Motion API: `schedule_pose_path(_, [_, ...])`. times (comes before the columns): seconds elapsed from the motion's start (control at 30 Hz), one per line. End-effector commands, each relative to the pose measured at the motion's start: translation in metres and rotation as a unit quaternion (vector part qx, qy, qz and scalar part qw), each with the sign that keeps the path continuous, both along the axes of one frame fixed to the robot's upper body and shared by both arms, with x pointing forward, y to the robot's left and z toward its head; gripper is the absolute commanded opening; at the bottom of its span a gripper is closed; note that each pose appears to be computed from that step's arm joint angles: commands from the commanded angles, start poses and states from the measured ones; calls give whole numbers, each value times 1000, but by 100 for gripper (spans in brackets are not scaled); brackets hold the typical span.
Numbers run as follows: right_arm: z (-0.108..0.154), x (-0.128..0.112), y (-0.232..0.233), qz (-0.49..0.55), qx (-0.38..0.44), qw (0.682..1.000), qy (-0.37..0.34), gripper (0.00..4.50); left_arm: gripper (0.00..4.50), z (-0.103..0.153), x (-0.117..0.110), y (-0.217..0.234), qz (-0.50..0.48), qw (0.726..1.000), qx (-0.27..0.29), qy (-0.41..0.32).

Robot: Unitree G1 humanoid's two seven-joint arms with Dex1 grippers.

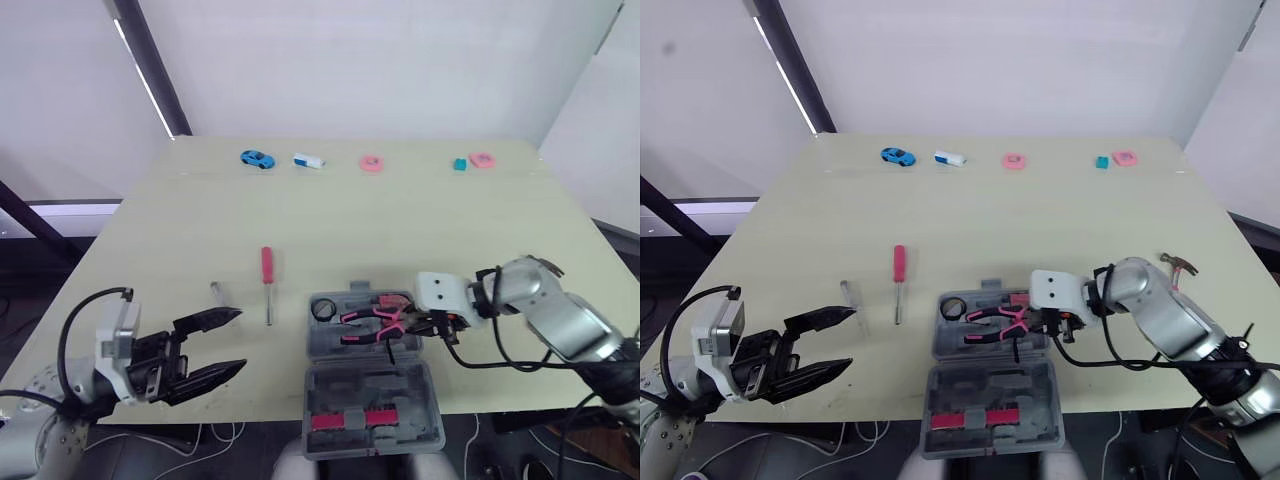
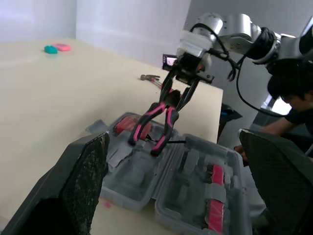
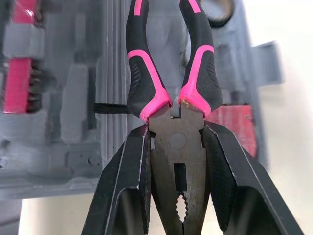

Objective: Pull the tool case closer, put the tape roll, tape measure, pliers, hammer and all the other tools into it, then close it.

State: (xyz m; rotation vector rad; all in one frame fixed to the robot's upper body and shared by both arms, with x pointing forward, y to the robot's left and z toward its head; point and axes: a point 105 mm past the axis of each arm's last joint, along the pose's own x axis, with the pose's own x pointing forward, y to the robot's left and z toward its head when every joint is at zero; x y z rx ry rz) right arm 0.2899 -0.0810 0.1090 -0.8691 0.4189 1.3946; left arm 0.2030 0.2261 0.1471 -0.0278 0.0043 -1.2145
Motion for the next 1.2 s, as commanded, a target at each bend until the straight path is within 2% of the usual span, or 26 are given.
schedule_pose_path(0.03, [10,5,14,18,-10,1000,-24,99,450,8,1,-6,-13,1000,15,-13])
schedule_pose_path(0.4, [10,9,44,44,-38,998,-9,99,450,15,12,6,-5,999,37,-27])
schedule_pose_path(0.83, [-20,6,66,41,-56,998,7,99,450,11,12,4,-11,998,46,-37])
schedule_pose_path(1.0, [-26,2,66,42,-49,997,34,99,450,9,11,4,-9,998,46,-37])
schedule_pose_path(1.07, [-29,2,65,44,-45,997,33,201,450,8,11,4,-9,998,44,-35])
schedule_pose_path(1.13, [-28,5,64,42,-36,998,21,269,450,7,11,4,-8,998,42,-34])
schedule_pose_path(1.2, [-24,6,63,42,-14,999,22,269,450,5,11,4,-8,999,41,-33])
